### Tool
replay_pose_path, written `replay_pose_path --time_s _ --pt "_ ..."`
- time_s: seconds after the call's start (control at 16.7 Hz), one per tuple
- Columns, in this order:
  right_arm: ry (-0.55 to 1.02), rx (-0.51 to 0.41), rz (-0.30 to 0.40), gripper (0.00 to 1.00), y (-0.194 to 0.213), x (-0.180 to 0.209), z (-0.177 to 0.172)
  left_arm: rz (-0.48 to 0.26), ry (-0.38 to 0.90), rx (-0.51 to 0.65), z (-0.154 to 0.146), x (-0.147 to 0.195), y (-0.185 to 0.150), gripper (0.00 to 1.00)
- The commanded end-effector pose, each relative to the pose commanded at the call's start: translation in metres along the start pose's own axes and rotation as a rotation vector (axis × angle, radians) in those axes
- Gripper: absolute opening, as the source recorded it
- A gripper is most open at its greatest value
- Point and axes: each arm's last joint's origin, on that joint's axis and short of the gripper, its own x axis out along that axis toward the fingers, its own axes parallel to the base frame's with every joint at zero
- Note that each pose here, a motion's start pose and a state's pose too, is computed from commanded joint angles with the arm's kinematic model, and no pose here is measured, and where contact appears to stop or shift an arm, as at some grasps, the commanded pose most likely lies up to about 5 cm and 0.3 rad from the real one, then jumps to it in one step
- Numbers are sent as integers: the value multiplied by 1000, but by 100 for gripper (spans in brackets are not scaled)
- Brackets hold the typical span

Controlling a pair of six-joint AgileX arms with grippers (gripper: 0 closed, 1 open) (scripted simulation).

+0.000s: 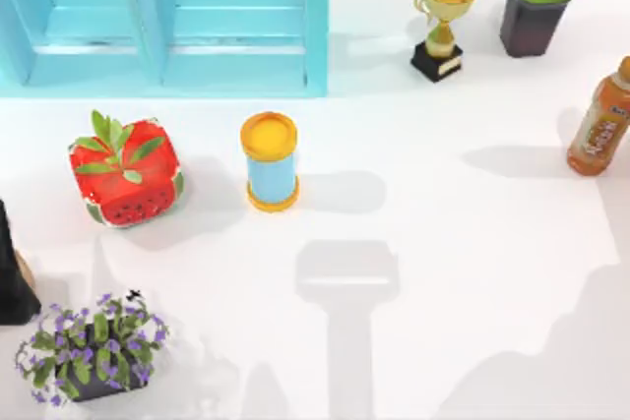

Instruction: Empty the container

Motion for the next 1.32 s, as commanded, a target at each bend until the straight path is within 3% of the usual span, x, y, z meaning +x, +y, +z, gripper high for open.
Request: replay_pose_path --time_s 0.42,0.72,1.32 --pt "-8 0 -4 100 -1 75 0 0 0 0 0 0 0 100" --pt "-5 0 -3 100 0 80 -1 0 0 0 0 0 0 100" --pt "-5 0 -3 25 0 80 -1 0 0 0 0 0 0 100"
